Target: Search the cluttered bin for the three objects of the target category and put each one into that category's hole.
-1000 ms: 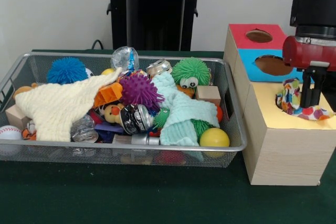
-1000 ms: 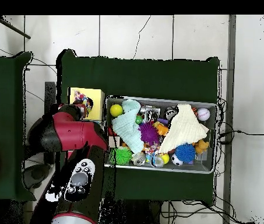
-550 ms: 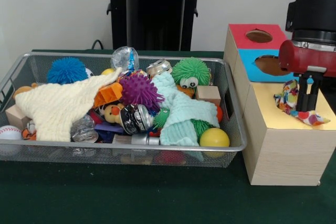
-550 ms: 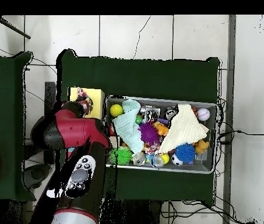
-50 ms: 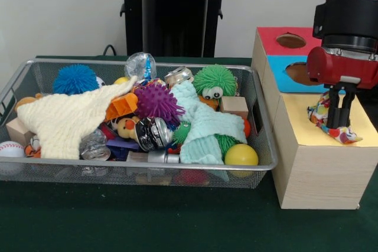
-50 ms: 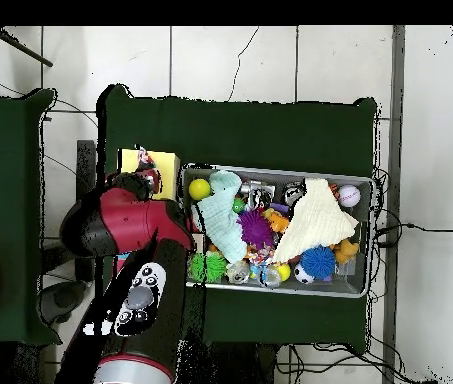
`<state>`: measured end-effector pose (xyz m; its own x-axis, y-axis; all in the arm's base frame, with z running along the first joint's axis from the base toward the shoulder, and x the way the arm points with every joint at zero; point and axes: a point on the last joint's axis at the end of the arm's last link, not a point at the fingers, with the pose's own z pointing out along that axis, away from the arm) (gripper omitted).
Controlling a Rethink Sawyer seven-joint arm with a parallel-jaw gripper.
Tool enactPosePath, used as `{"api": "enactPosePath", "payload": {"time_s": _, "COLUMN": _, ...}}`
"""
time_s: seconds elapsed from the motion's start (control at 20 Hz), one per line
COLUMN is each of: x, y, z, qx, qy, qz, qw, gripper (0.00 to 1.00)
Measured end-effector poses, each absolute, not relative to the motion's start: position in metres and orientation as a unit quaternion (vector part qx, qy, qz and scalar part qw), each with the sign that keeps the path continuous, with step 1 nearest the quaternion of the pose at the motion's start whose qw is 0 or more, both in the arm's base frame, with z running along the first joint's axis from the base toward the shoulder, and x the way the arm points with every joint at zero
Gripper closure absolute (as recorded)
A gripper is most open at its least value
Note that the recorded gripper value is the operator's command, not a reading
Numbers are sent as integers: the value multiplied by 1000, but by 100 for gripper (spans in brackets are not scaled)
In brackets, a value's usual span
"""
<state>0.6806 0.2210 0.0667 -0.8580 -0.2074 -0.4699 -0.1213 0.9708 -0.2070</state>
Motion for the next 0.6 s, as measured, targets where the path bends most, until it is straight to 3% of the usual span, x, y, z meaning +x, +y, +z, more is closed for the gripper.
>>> {"api": "enactPosePath", "payload": {"time_s": 0.6, "x": 680, "y": 221, "z": 66, "qx": -96, "qy": 957, "qz": -88, "qw": 258, "gripper": 100}}
